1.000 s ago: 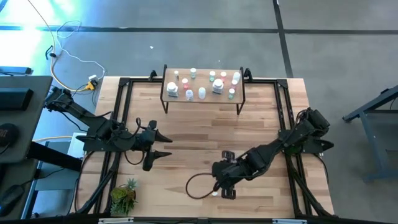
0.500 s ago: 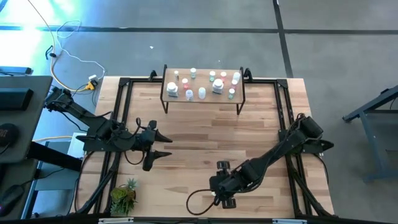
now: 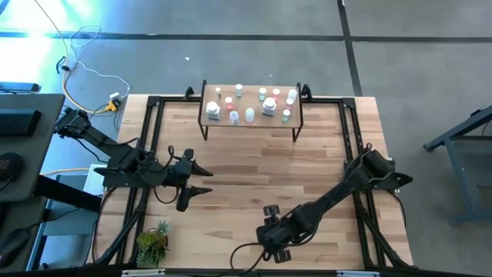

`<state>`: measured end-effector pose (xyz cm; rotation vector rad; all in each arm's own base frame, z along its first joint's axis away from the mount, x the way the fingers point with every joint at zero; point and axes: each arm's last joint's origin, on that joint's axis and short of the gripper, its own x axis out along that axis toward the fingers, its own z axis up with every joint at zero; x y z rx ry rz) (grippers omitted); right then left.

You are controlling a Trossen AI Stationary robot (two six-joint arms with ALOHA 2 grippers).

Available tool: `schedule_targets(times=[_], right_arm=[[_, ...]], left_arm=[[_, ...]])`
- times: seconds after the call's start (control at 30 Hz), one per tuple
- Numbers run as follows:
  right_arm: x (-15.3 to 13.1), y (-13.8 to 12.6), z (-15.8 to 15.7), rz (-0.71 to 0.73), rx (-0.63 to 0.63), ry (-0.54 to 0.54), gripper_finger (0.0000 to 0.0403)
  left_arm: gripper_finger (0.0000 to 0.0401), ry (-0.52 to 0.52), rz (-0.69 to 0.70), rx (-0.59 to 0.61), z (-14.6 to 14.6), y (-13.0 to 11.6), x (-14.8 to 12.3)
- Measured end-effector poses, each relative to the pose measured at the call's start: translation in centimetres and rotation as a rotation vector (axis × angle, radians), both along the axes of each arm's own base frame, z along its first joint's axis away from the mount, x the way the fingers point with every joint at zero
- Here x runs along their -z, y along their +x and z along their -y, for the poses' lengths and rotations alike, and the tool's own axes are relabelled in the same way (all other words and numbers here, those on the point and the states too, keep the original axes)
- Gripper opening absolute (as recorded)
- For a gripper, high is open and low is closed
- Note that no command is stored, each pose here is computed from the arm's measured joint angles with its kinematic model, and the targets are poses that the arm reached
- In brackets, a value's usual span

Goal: Pick and place medicine bottles onto shelf by color
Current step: Put the yellow pill on the shelf

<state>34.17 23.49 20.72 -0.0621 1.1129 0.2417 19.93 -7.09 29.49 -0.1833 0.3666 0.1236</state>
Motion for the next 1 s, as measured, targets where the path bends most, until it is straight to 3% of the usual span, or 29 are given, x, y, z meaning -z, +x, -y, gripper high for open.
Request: schedule_targets(times=[0.6,1.0], right_arm=[[2.7,0.8,-0.6,-0.03,0.002,-0.003,0.0169],[2.7,0.9,-0.6,-0.037,0.051,0.021,0.0092]], left_arm=[[0.0232,0.0,0.001,0.0,0.0,0.0,0.0],[0.0232,0.0,0.0,0.0,0.0,0.0,0.0]])
